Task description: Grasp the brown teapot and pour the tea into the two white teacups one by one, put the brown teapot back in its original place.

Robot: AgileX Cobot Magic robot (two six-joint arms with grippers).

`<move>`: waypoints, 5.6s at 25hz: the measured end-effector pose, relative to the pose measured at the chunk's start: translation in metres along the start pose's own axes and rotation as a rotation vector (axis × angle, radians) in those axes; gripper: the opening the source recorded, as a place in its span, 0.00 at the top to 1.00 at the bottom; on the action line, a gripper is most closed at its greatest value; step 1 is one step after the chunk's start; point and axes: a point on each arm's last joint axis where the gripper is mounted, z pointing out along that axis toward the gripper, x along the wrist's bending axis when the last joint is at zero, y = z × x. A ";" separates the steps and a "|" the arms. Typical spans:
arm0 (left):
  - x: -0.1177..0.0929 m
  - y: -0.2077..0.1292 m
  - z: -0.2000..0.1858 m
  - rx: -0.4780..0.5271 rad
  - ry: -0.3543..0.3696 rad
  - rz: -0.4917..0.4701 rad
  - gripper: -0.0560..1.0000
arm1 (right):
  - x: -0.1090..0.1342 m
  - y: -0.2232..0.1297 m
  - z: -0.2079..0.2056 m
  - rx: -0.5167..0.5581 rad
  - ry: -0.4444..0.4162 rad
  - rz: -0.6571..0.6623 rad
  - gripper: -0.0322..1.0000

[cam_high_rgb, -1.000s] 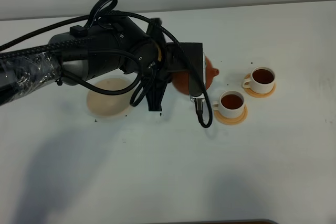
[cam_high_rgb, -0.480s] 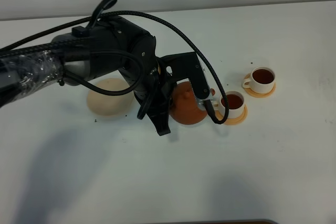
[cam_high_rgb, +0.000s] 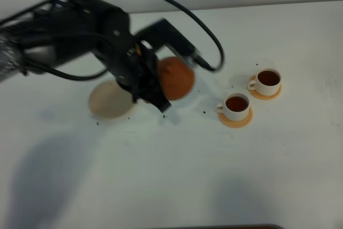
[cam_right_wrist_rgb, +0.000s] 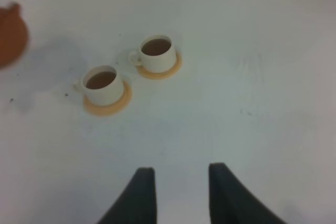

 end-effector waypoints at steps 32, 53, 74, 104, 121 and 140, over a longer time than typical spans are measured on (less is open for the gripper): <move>0.091 -0.061 0.060 0.203 -0.063 -0.499 0.84 | 0.000 0.000 0.000 0.000 0.000 0.000 0.74; 0.087 -0.062 0.066 0.218 -0.106 -0.474 0.84 | 0.000 0.000 0.000 0.000 0.000 0.000 0.74; 0.086 -0.061 0.043 0.207 -0.106 -0.465 0.54 | 0.000 0.000 0.000 0.000 0.000 0.000 0.74; -0.049 -0.236 -0.083 0.147 -0.063 -0.484 0.54 | 0.000 0.000 0.000 0.000 0.000 0.000 0.74; -0.086 -0.284 -0.122 -0.210 0.077 -0.557 0.54 | 0.000 0.000 0.000 0.000 0.000 0.000 0.74; -0.096 -0.300 -0.136 -0.355 0.153 -0.579 0.54 | 0.000 0.000 0.000 0.000 0.000 0.000 0.74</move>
